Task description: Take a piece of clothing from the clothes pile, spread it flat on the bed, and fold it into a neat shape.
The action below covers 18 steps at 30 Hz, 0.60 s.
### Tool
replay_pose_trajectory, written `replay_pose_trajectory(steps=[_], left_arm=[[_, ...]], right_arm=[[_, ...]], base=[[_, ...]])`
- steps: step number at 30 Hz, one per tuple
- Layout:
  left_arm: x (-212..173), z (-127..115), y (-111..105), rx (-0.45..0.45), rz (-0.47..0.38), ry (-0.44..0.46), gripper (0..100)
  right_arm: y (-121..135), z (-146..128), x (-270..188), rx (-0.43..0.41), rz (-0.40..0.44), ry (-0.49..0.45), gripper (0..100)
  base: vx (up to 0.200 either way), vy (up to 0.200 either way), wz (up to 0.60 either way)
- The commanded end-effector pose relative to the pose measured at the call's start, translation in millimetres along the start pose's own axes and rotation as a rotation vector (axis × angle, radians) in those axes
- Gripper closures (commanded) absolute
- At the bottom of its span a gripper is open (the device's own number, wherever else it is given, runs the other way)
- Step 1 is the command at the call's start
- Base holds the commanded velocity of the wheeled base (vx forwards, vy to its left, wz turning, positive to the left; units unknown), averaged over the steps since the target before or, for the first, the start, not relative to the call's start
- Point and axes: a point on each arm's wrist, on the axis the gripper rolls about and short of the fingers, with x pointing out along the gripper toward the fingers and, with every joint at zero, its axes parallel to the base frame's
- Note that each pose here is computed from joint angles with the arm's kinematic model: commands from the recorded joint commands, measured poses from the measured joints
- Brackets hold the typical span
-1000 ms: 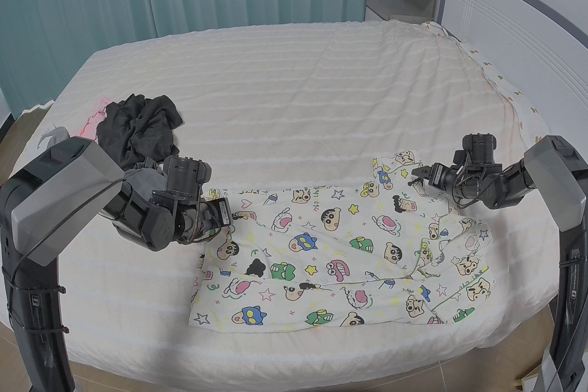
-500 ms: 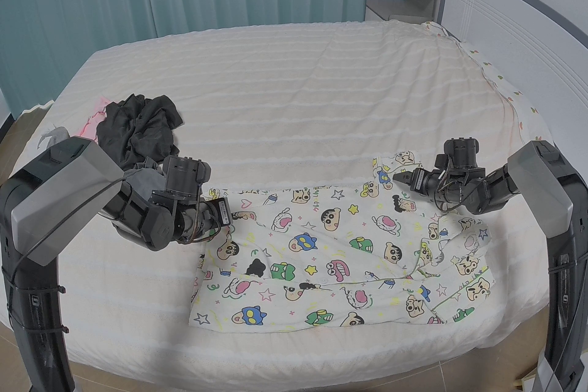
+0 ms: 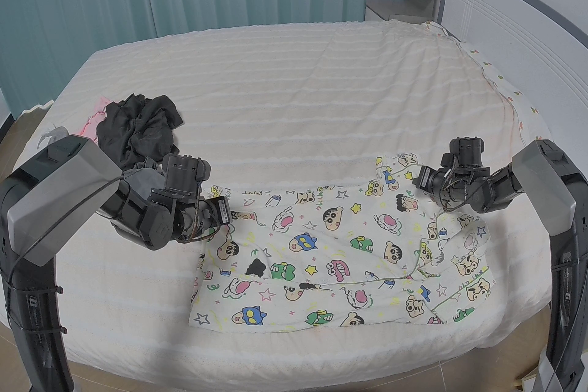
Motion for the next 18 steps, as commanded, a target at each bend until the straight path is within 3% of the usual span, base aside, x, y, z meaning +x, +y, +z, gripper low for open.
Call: replay_pose_trajectory(steps=[1,5,18], left_arm=[[-7,7,-2,0.008,0.017,-0.033,100],[-12,11,-3,0.007,0.020,-0.052,100],[-14,25,-9,-0.002,0.003,-0.106,100]], right_arm=[[4,14,-10,0.040,0.010,-0.035,100],[6,24,-20,0.082,0.022,-0.058,100],[7,40,-37,0.076,0.049,-0.132,100]], base=[[0.000,0.000,0.00],[0.000,0.000,0.00],[0.000,0.000,0.00]])
